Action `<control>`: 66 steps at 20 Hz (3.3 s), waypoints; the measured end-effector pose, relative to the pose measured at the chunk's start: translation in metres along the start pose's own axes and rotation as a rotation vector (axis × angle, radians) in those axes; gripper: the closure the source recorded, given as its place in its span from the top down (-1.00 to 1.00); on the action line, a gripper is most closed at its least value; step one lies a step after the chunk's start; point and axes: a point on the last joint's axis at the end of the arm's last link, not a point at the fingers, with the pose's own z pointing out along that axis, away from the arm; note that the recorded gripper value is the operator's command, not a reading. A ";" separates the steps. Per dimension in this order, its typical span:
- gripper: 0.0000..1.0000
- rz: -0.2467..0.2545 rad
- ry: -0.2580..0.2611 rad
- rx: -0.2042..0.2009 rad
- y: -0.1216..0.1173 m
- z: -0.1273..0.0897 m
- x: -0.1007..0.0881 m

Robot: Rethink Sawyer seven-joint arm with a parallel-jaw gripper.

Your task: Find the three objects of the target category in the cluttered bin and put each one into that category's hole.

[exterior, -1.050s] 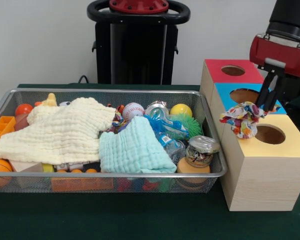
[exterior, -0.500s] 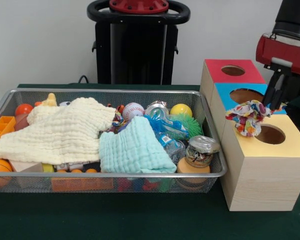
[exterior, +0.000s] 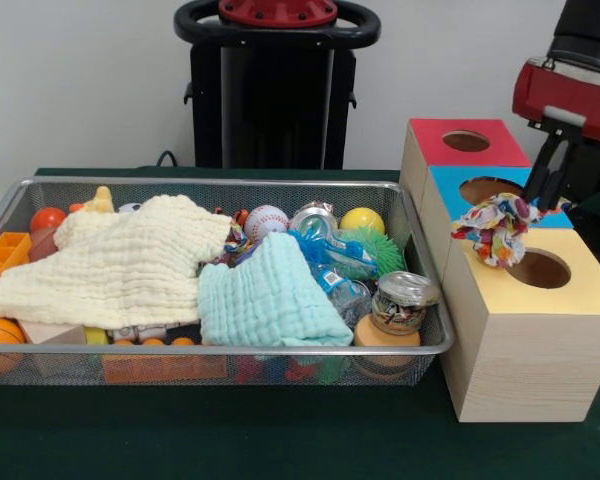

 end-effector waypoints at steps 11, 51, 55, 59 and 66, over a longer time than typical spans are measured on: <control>-1.00 -0.059 -0.016 0.034 0.012 -0.004 0.016; -1.00 0.221 -0.089 0.065 0.101 0.068 0.024; -1.00 0.233 -0.105 0.017 0.102 0.067 0.020; -1.00 0.255 -0.105 -0.001 0.098 0.062 0.014; -1.00 0.291 -0.101 -0.008 0.091 0.046 -0.001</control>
